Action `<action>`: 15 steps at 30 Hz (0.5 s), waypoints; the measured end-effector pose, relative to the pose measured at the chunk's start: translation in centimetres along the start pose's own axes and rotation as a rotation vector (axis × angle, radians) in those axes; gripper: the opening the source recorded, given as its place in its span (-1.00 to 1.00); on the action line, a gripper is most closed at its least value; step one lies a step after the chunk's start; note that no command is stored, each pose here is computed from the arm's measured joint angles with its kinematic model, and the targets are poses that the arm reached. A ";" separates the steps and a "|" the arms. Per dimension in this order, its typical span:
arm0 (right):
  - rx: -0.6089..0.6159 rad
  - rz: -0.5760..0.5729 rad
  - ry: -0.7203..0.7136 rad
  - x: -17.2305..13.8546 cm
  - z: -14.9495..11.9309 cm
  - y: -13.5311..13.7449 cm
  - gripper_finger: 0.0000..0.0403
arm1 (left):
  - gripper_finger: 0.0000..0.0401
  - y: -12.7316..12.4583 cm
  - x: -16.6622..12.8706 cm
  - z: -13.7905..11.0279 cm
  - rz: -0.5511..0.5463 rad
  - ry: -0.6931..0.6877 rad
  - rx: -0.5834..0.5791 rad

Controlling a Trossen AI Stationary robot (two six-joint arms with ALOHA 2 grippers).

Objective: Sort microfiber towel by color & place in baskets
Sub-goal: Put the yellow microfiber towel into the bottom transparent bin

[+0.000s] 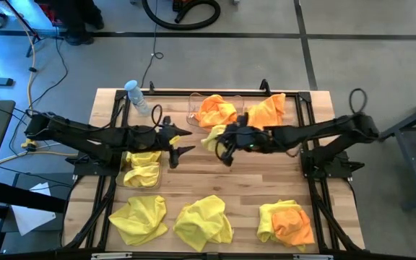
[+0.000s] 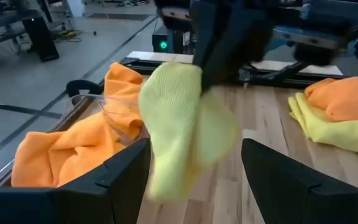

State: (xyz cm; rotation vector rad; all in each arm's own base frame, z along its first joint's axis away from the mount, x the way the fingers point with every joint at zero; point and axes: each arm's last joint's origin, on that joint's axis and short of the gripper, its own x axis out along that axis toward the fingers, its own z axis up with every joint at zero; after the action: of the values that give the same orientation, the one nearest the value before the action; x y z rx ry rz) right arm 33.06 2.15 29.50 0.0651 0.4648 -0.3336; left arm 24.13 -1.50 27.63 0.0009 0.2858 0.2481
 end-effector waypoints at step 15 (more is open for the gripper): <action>-0.092 0.213 -0.245 4.0 0.6 2.4 -1.00 | 0.20 -0.7 2.5 -1.4 -0.041 0.056 0.014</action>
State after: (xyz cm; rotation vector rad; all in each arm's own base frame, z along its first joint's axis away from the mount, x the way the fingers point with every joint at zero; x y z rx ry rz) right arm 37.43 3.10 28.19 -0.0160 0.2267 -0.1081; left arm 26.19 -1.58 25.54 0.0021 0.3425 0.2051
